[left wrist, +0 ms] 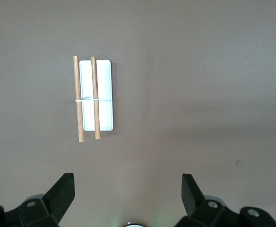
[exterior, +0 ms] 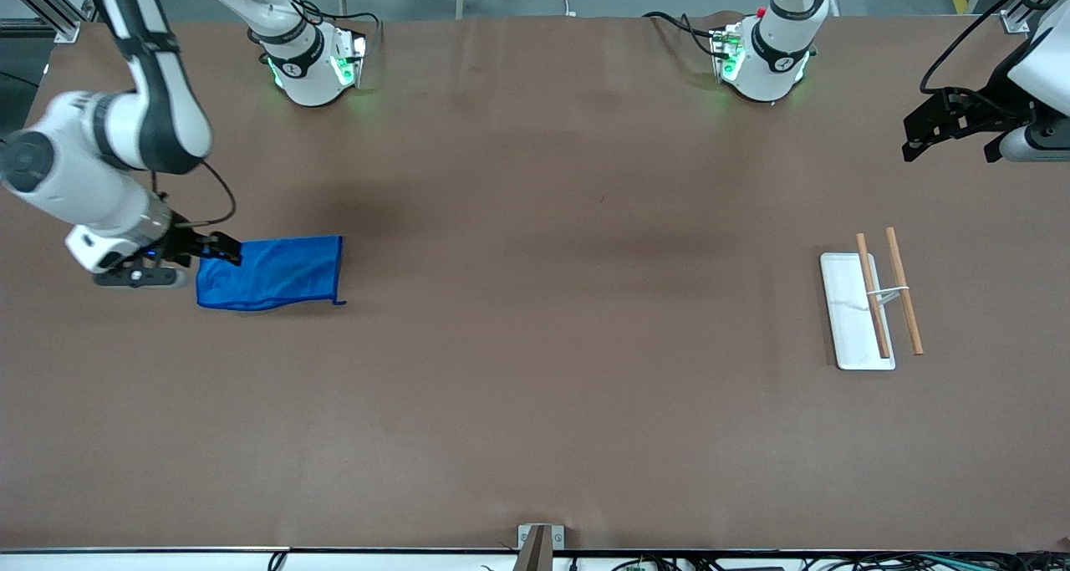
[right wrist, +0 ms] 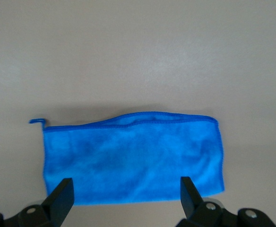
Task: Right arm passes towel to left arm to hang
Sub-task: 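Lower the right gripper onto the blue towel and close it, then lift the towel with the right gripper while the left gripper approaches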
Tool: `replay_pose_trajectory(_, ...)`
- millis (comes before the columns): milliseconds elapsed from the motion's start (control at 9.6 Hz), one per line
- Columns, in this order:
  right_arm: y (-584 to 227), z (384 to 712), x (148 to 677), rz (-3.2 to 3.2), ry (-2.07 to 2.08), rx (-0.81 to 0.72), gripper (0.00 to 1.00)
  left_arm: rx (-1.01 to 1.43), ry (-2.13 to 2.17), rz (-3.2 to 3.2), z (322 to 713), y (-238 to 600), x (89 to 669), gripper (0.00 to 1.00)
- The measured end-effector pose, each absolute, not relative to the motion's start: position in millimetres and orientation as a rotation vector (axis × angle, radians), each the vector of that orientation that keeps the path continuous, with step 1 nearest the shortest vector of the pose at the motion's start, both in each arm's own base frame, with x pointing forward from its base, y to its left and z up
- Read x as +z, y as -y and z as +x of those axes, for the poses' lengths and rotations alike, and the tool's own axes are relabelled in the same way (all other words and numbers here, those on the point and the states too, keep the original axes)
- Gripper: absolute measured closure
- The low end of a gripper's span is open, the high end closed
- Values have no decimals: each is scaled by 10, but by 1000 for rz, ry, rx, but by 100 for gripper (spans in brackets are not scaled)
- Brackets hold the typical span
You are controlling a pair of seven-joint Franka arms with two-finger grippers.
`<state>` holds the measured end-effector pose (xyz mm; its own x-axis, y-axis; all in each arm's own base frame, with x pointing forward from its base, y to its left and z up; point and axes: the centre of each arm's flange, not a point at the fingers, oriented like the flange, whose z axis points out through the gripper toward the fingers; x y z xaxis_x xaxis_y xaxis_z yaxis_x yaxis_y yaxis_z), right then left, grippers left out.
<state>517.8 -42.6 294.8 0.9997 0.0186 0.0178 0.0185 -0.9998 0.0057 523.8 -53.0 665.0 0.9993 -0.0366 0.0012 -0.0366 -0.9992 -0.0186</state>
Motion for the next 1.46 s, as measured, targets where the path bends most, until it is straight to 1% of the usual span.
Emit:
replay_pose_trajectory(208,443,4976,2267,3112,-135,91,0,-2,-57,-3123,5239,529,6650,0)
replay_pose_trajectory(417,526,4828,1816,3099,-169,103,1,-2,-57,-3123,5239,528,6651,0)
replay_pose_trajectory(521,532,4799,1684,3096,-172,100,2,-2,-57,-3123,5240,528,6651,0)
replay_pose_trajectory(729,500,4785,1628,3097,-182,99,5,-1,-56,-3123,5242,527,6648,0)
replay_pose_trajectory(833,492,4788,1640,3097,-184,103,15,-1,-56,-3123,5242,527,6646,0)
replay_pose_trajectory(938,493,4794,1663,3097,-184,107,32,0,-56,-3124,5244,525,6645,0)
replay_pose_trajectory(1042,494,4795,1675,3099,-174,104,48,0,-55,-3124,5244,521,6644,0)
replay_pose_trajectory(1146,493,4792,1683,3103,-158,83,64,0,-54,-3124,5245,520,6644,0)
replay_pose_trajectory(1250,492,4811,1705,3110,-137,38,78,1,-54,-3124,5245,519,6642,0)
replay_pose_trajectory(1354,493,4865,1748,3116,-121,-19,87,2,-54,-3124,5244,518,6641,0)
replay_pose_trajectory(1458,496,4961,1836,3120,-114,-72,87,4,-53,-3124,5244,515,6640,0)
